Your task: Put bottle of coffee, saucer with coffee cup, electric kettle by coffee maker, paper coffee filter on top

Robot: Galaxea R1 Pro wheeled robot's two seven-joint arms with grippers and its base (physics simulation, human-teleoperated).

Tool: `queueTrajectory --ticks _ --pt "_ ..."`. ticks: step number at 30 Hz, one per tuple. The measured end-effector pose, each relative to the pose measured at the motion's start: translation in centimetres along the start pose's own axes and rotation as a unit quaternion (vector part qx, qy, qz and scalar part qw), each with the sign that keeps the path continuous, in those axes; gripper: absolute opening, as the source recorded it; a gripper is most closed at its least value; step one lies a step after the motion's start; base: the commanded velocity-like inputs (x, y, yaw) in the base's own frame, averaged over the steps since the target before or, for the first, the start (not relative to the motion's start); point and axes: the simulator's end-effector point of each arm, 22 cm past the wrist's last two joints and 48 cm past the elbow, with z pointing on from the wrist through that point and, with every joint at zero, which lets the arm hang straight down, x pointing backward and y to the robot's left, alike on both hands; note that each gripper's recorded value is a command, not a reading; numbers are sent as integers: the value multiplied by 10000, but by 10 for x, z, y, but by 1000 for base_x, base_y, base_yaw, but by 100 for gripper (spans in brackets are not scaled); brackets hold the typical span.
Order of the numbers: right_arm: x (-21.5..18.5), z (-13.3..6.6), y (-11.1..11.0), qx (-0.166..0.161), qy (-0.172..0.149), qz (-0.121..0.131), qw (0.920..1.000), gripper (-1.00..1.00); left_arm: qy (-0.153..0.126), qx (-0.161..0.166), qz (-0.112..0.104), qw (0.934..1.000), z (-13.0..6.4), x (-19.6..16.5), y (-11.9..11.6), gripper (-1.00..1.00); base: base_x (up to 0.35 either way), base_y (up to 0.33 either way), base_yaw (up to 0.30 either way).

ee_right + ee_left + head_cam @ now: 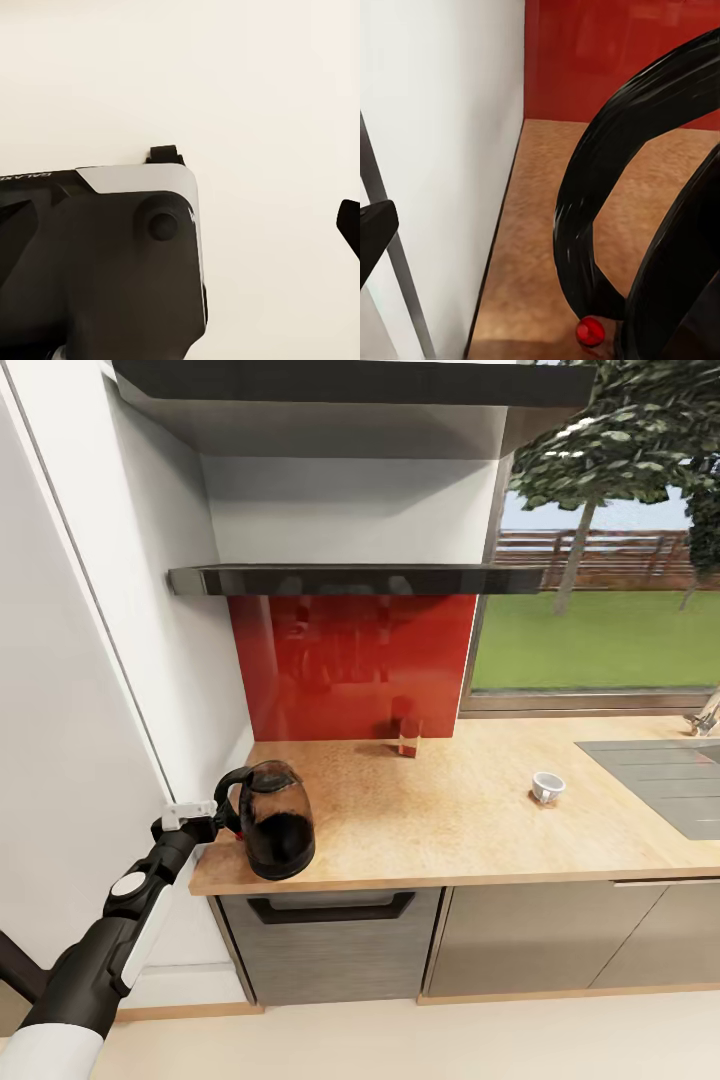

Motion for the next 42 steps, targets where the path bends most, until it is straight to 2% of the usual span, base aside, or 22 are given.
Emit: queueTrajectory --ticks 42 --pt "0 0 0 0 0 0 10000 100 -25 20 -18 10000 -1 -1 -2 100 38 0 0"
